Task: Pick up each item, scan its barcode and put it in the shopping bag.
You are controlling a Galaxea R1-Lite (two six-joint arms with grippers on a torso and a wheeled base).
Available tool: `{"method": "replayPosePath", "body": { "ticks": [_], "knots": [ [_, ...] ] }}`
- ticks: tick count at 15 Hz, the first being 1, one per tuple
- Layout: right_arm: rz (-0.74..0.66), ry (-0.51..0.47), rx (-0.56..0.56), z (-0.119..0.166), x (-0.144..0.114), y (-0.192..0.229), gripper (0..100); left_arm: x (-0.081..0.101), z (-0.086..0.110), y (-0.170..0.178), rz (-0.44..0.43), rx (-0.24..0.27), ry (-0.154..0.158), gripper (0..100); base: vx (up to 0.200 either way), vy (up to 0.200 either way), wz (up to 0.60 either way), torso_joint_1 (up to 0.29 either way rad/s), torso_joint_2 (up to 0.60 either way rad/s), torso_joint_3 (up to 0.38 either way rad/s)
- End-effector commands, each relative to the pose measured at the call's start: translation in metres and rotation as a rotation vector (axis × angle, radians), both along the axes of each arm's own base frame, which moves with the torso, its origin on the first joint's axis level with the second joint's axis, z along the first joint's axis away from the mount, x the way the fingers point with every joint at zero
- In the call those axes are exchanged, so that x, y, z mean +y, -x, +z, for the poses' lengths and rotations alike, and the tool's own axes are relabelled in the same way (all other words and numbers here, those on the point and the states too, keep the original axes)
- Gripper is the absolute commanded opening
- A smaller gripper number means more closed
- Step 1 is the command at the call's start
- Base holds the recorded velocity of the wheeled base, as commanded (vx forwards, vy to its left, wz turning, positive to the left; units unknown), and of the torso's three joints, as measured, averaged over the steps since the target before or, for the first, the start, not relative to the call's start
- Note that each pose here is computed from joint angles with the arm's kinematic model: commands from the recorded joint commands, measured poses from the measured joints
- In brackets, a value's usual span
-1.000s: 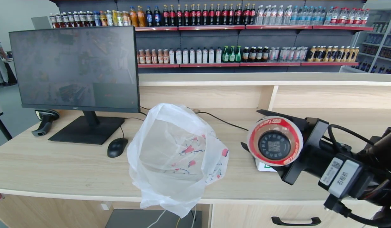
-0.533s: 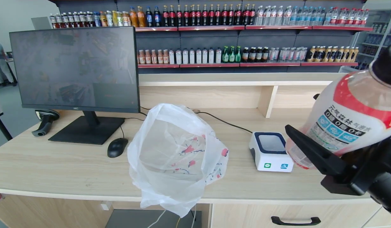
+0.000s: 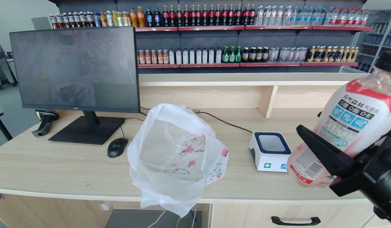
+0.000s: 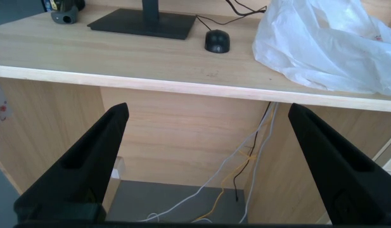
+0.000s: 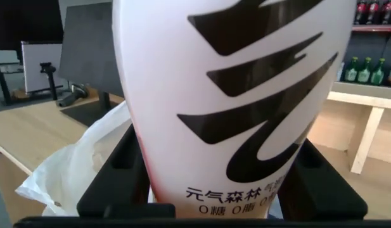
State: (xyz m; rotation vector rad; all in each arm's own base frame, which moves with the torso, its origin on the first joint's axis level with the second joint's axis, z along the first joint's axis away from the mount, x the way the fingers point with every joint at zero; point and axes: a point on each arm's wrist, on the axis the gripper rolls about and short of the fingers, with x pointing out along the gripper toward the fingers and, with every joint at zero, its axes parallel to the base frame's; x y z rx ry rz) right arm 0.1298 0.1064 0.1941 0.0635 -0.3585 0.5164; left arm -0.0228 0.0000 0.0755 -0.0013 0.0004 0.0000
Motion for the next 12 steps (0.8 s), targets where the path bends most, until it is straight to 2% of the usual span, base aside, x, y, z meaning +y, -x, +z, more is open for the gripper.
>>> {"method": "replayPosePath", "body": {
  "ticks": [1,4,5,7,12],
  "knots": [
    [-0.019,-0.018,0.027,-0.001,0.007,-0.008,0,0.0,0.0,0.0,0.0,0.0,0.0,100,0.0,0.0,0.0,0.0,0.0,0.0],
    [-0.047,-0.029,0.069,-0.008,0.003,-0.009,0,0.0,0.0,0.0,0.0,0.001,-0.003,100,0.0,0.0,0.0,0.0,0.0,0.0],
    [-0.055,-0.031,0.076,-0.01,-0.004,-0.003,0,0.0,0.0,0.0,-0.005,0.003,-0.023,100,0.0,0.0,0.0,0.0,0.0,0.0],
    [-0.068,-0.032,0.081,-0.012,-0.007,-0.002,0,0.0,0.0,0.0,-0.003,0.003,-0.018,100,0.0,0.0,0.0,0.0,0.0,0.0],
    [-0.095,0.022,0.158,-0.028,0.009,-0.025,0,0.0,0.0,0.0,-0.003,0.003,-0.02,100,0.0,0.0,0.0,0.0,0.0,0.0]
  ]
}}
